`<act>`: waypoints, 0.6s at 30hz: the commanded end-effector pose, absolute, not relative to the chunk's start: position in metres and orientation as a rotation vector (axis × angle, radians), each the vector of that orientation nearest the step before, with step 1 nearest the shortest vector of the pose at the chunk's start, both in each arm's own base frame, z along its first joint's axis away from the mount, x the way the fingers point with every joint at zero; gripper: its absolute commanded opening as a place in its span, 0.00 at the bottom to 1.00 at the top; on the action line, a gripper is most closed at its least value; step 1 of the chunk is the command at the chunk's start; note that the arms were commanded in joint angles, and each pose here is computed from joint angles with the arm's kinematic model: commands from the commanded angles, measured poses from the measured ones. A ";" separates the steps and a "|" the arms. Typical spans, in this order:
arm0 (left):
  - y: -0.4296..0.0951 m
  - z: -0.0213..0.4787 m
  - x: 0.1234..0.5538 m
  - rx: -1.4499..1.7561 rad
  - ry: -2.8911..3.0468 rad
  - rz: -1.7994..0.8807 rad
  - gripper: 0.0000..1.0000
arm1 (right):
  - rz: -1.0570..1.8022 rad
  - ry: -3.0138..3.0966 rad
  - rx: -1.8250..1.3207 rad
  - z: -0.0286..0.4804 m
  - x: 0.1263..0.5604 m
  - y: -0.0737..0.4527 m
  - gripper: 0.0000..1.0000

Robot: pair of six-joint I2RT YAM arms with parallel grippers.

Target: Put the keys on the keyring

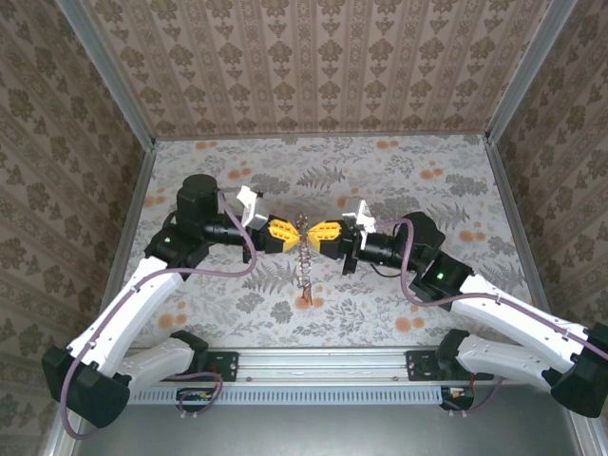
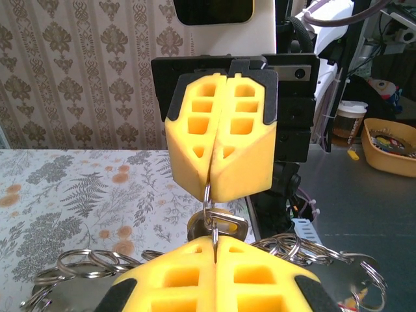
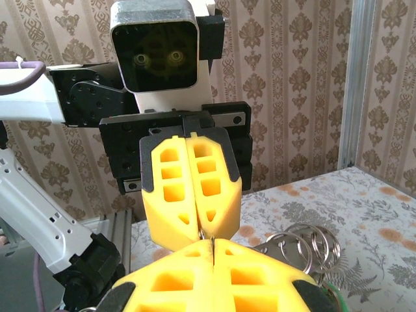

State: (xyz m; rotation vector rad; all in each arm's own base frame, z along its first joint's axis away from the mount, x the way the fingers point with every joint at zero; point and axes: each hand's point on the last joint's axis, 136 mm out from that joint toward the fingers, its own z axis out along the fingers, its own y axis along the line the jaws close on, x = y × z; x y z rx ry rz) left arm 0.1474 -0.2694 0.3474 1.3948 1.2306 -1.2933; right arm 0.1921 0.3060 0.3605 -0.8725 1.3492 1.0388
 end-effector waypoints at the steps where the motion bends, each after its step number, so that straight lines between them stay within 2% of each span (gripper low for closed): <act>1: -0.265 0.357 0.141 1.404 1.163 -1.304 0.00 | 1.034 1.309 -0.876 0.369 0.184 0.302 0.00; 18: -0.264 0.360 0.139 1.406 1.145 -1.331 0.00 | 0.981 1.326 -0.848 0.364 0.191 0.300 0.00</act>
